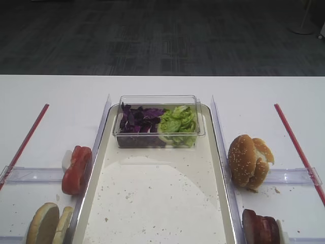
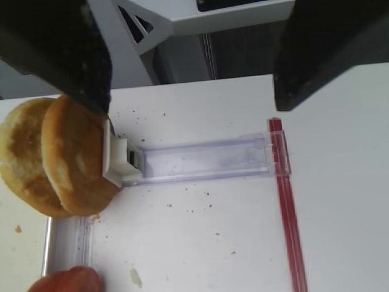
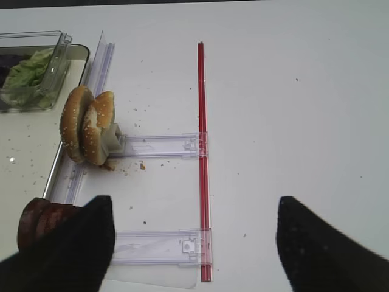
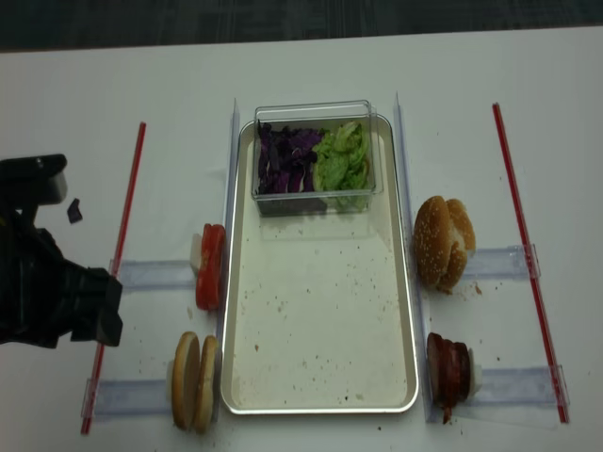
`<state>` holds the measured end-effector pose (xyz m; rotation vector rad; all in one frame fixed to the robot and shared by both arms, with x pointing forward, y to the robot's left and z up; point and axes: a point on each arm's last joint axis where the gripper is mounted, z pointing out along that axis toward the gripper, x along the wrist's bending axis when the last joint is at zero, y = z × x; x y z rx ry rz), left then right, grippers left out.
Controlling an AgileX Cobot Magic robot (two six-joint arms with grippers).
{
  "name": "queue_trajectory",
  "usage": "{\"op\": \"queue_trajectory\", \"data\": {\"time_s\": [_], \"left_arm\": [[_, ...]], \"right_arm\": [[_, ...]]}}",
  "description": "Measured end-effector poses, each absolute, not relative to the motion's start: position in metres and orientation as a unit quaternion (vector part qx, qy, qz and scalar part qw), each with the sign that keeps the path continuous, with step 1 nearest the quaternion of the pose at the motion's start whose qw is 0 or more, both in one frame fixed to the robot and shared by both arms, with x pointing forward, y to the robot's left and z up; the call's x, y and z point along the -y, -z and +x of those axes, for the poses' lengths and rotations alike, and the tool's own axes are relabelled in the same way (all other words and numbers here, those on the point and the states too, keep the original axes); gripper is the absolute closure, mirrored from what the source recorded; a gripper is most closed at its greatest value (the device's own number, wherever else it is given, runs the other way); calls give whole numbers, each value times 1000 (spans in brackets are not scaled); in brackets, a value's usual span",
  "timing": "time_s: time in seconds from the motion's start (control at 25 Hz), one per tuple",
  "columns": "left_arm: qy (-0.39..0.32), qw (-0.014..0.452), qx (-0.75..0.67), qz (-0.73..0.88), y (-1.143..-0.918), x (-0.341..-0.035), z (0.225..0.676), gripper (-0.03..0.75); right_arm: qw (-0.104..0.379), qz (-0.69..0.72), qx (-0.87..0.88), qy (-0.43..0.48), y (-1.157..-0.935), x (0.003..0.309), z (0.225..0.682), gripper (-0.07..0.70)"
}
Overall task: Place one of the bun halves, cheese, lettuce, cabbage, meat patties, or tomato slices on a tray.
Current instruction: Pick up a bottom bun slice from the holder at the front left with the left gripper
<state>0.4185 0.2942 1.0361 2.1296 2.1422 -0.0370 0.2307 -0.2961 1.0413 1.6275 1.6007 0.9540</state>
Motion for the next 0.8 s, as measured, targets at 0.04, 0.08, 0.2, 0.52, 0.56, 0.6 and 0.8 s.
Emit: {"op": "queue_trajectory", "data": {"time_s": [0.04, 0.08, 0.2, 0.52, 0.56, 0.6, 0.8], "left_arm": [[13, 58, -707, 704, -1035, -294, 420, 208], [15, 56, -707, 705, -1034, -294, 420, 209], [17, 55, -706, 706, -1033, -294, 421, 211], [24, 65, -701, 709, -1033, -292, 422, 213], [24, 65, -701, 710, -1033, -292, 422, 213], [24, 66, -700, 711, -1034, -292, 422, 213], [24, 66, -698, 713, -1034, -291, 422, 213]], "right_arm": [[328, 622, -611, -364, -1041, 296, 231, 61], [328, 622, -611, -364, -1041, 296, 231, 61], [328, 622, -611, -364, -1041, 296, 231, 61], [328, 622, -611, -364, -1041, 296, 231, 61], [328, 622, -611, -364, -1041, 296, 231, 61], [328, 622, -611, -364, -1041, 296, 231, 61], [328, 622, -611, -364, -1041, 296, 231, 61]]}}
